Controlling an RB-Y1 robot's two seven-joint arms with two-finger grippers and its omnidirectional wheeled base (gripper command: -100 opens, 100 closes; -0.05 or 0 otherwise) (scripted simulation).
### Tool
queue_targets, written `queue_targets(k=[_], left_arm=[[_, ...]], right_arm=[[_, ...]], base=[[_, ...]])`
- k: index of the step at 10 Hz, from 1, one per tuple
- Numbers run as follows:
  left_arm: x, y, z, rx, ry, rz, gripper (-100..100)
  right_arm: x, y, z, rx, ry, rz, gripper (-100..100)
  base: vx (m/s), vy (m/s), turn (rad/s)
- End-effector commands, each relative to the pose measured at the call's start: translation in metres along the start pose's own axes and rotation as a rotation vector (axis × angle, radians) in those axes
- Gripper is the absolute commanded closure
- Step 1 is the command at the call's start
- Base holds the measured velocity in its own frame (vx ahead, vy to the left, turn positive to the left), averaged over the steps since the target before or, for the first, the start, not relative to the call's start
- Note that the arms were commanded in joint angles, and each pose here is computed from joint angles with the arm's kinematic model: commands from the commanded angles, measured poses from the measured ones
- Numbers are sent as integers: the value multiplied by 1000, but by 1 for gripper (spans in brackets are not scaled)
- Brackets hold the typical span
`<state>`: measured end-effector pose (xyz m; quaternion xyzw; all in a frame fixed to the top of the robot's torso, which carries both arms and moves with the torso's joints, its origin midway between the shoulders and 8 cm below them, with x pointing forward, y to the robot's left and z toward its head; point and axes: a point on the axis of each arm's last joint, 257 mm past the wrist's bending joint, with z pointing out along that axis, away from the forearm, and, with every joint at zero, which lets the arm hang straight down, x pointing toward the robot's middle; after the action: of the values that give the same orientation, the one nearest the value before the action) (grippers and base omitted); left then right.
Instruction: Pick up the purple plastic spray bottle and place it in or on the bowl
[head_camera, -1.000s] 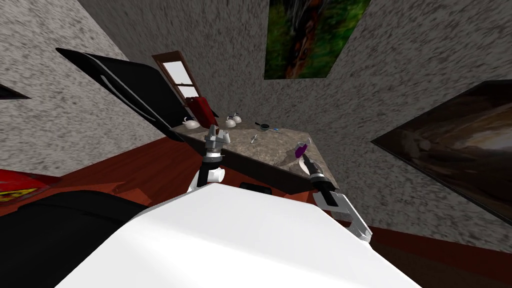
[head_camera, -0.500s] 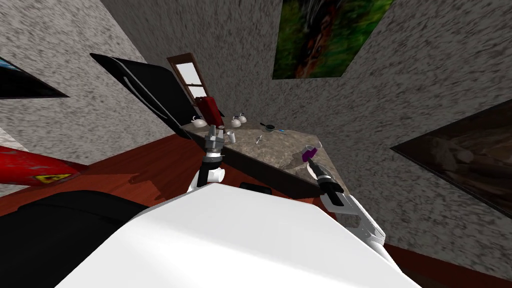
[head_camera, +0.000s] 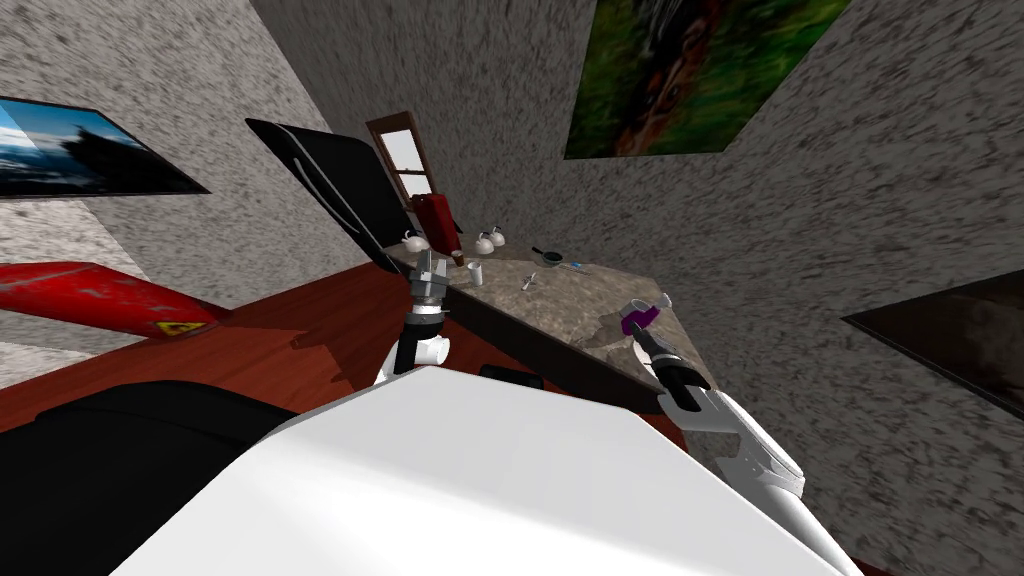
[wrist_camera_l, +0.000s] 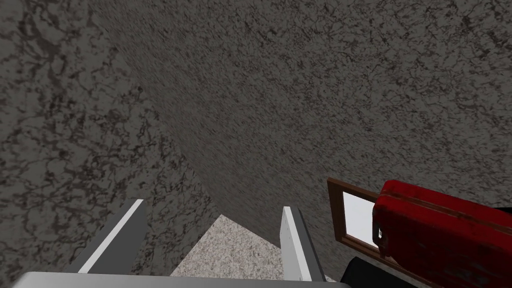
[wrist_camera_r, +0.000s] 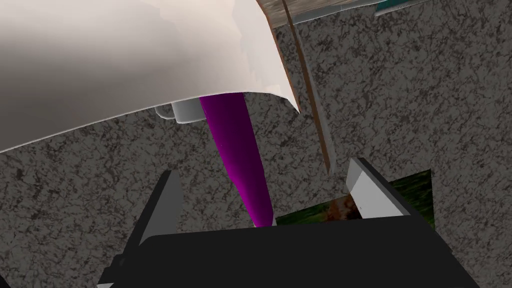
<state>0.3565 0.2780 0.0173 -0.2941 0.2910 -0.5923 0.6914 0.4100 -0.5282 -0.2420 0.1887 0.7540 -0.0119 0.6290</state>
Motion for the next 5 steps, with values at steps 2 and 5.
queue_targets(k=[2,5], left_arm=[[0,0,0,0,0,0,0],[0,0,0,0,0,0,0]], right_arm=[[-10,-33,6,72,4,-92,-100],[-32,-72,9,154,2,-213,-100]], base=[[23,38,113],[25,40,136]])
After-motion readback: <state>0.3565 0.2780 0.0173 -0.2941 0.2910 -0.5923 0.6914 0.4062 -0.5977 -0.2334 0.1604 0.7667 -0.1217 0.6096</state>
